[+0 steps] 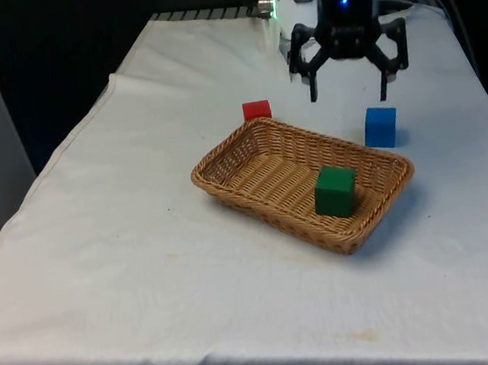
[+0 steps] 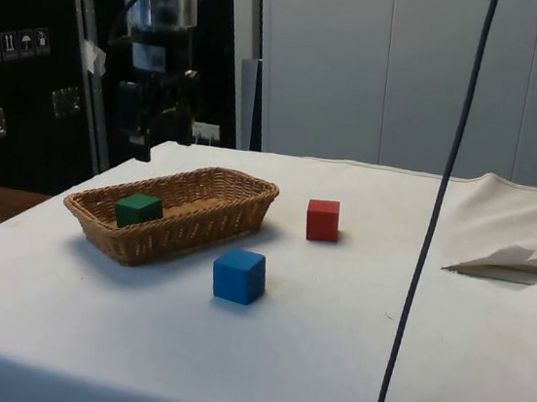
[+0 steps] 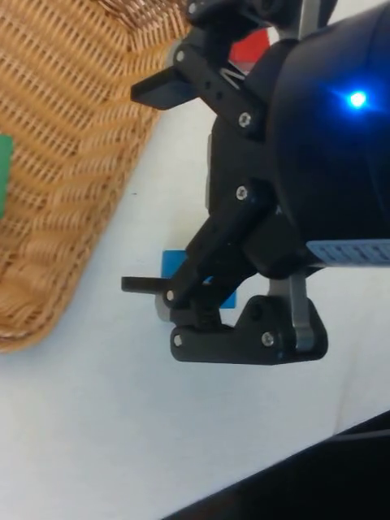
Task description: Pick up exactly two blocks and place them into the basket.
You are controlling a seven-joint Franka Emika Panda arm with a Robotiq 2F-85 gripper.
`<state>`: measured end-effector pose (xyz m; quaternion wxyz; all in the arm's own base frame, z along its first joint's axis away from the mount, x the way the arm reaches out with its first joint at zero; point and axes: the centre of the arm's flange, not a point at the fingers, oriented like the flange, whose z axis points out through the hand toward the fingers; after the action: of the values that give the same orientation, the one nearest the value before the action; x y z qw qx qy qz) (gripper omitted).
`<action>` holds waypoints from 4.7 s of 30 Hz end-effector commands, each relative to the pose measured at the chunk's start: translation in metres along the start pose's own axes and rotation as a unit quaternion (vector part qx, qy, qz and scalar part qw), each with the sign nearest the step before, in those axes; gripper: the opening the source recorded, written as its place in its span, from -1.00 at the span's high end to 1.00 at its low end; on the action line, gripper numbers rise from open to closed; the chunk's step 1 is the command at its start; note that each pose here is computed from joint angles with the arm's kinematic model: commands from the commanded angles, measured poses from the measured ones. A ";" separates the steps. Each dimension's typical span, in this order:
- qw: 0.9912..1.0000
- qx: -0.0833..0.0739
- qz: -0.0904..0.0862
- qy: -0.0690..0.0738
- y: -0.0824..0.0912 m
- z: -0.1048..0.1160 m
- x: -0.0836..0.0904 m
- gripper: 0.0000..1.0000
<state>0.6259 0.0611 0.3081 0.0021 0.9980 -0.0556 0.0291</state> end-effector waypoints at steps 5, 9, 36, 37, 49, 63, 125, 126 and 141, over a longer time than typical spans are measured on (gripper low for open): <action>1.000 -0.003 -0.001 -0.002 -0.011 -0.006 -0.018 -1.00; 1.000 0.000 -0.003 -0.009 -0.015 -0.006 -0.027 -1.00; 0.999 0.011 0.014 -0.031 -0.034 0.050 -0.111 -1.00; 0.999 0.012 0.015 -0.030 -0.035 0.052 -0.114 -1.00; 0.999 0.028 0.025 -0.027 -0.047 0.079 -0.138 -1.00; 0.999 0.025 0.026 -0.029 -0.055 0.103 -0.142 -1.00; 0.999 0.020 0.009 -0.025 -0.017 0.051 -0.113 0.98; 0.999 0.020 0.007 -0.025 -0.012 0.047 -0.109 0.98; 0.999 0.021 -0.014 -0.020 0.018 0.024 -0.082 0.98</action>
<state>0.5427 0.0542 0.2779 -0.0182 0.9988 -0.0434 0.0115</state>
